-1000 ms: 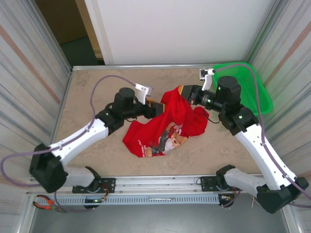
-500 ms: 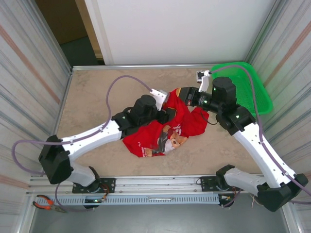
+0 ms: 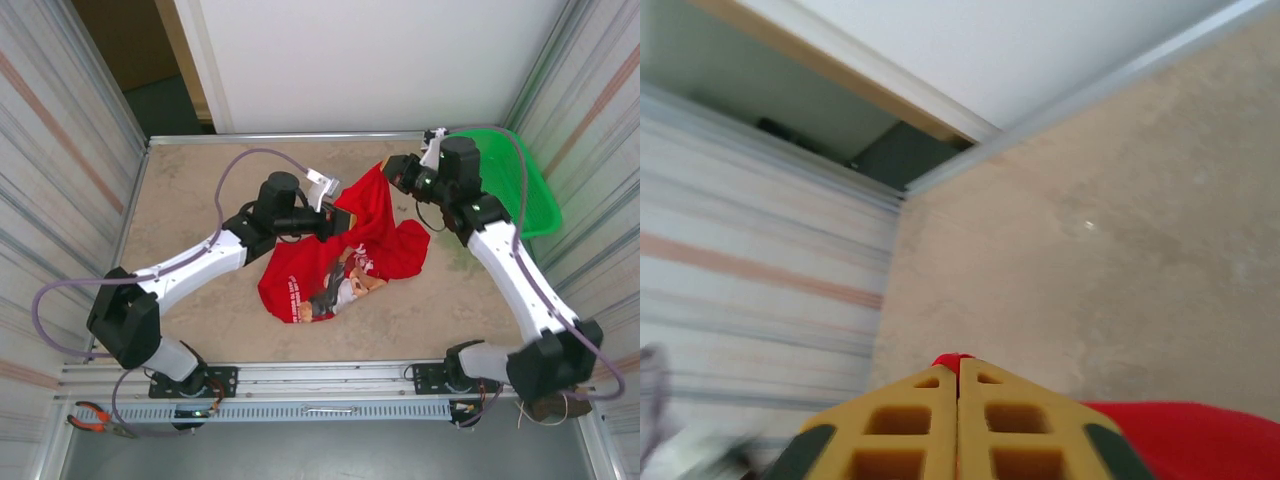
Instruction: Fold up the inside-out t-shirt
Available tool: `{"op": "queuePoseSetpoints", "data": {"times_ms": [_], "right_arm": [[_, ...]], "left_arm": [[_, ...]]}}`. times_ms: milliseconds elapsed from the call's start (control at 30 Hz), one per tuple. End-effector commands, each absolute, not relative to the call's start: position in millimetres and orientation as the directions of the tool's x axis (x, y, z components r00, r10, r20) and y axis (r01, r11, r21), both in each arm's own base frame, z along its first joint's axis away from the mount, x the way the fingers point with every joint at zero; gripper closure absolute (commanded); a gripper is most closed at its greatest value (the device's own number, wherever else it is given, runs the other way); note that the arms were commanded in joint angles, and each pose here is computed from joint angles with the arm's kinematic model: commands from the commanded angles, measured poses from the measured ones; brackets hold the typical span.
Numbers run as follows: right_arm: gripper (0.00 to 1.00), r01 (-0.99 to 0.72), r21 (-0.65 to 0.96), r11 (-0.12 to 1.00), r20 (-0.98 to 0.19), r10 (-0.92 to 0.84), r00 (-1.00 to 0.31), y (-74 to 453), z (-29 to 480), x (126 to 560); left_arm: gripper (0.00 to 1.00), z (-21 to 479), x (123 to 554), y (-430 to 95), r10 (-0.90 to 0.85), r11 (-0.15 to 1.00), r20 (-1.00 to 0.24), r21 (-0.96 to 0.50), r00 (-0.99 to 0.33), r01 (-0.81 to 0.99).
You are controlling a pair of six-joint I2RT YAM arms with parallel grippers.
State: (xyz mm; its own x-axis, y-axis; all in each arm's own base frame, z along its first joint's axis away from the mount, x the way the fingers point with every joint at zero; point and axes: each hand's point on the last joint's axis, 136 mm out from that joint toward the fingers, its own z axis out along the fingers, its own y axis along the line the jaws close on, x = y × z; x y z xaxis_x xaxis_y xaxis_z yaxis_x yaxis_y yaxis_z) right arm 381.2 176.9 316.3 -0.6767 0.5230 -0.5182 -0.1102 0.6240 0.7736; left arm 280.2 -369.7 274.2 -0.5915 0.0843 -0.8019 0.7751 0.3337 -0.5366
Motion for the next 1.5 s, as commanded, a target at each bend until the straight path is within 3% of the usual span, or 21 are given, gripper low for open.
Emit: {"op": "queuePoseSetpoints", "data": {"times_ms": [0,67,433,667,767,800,867,933,1100,1267,1400,1467], "right_arm": [[0.52,-0.036,0.773,0.633,-0.482,0.550,-0.682,175,296,412],[0.41,-0.021,0.746,0.666,-0.478,0.513,-0.713,176,281,412],[0.24,-0.097,0.717,0.690,-0.546,0.470,-0.693,169,290,294],[0.24,-0.118,0.729,0.674,-0.527,0.443,-0.726,204,281,295],[0.28,-0.102,0.719,0.687,-0.508,0.420,-0.752,217,266,306],[0.35,-0.103,0.725,0.681,-0.497,0.414,-0.763,222,262,308],[0.61,-0.095,0.727,0.680,-0.485,0.410,-0.772,226,255,311],[1.00,-0.105,0.735,0.670,-0.492,0.420,-0.763,221,263,315],[1.00,-0.178,0.751,0.636,-0.558,0.469,-0.685,188,320,317],[1.00,-0.443,0.745,0.500,-0.656,0.426,-0.623,192,394,289],[1.00,-0.546,0.704,0.454,-0.706,0.364,-0.607,201,405,274],[1.00,-0.546,0.708,0.448,-0.701,0.349,-0.622,203,398,273]], "left_arm": [[1.00,325,245,-363,0.045,0.066,-0.803,-0.592,-0.595,0.803],[1.00,330,250,-355,-0.003,0.042,-0.787,-0.616,-0.616,0.787],[1.00,318,267,-343,-0.031,0.070,-0.765,-0.644,-0.644,0.762],[1.00,319,270,-345,-0.031,0.069,-0.762,-0.647,-0.647,0.759],[1.00,322,270,-343,-0.035,0.077,-0.767,-0.641,-0.640,0.764],[1.00,322,270,-342,-0.039,0.086,-0.768,-0.640,-0.639,0.763],[1.00,320,272,-340,-0.047,0.104,-0.767,-0.641,-0.640,0.761],[1.00,314,276,-336,-0.061,0.138,-0.760,-0.649,-0.647,0.748],[1.00,276,300,-308,-0.123,0.276,-0.718,-0.688,-0.685,0.671],[0.98,232,322,-279,-0.205,0.353,-0.641,-0.753,-0.739,0.556],[0.62,219,325,-275,-0.194,0.382,-0.620,-0.762,-0.760,0.523],[0.53,221,323,-272,-0.192,0.402,-0.627,-0.752,-0.755,0.523]]}}
